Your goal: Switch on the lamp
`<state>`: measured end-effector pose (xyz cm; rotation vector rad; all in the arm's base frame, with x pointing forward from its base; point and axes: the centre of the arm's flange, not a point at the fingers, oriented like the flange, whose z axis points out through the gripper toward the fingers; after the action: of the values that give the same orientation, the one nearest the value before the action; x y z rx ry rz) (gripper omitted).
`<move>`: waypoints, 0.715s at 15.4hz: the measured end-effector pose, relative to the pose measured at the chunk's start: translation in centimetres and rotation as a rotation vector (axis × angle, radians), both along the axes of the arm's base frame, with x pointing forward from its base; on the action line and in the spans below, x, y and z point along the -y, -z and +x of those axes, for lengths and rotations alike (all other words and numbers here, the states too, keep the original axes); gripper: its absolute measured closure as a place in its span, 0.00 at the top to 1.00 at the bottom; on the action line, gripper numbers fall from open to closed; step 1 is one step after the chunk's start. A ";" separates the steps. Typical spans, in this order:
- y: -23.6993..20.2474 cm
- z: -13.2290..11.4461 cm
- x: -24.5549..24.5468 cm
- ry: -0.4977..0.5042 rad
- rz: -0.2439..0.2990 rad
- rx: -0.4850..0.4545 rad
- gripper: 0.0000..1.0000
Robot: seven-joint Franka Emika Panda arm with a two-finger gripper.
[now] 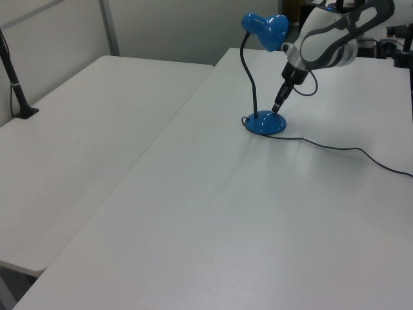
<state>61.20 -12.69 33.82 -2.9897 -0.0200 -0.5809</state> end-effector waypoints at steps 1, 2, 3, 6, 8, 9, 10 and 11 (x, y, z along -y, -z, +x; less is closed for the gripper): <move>0.1 0.0 0.0 -0.001 0.000 -0.002 0.01; 0.3 0.0 -0.1 -0.001 0.001 -0.005 0.01; 0.5 0.1 -0.1 -0.002 0.001 -0.007 0.01; 0.5 0.1 -0.1 -0.002 0.001 -0.007 0.01; 0.4 0.1 -0.1 -0.003 0.001 -0.006 0.01; 0.4 0.2 -0.1 -0.003 0.001 -0.005 0.01; 0.3 0.2 -0.2 -0.006 0.005 -0.010 0.01; 0.1 0.1 -0.4 -0.015 0.018 -0.031 0.01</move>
<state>61.32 -12.34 33.72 -2.9776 -0.0349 -0.5309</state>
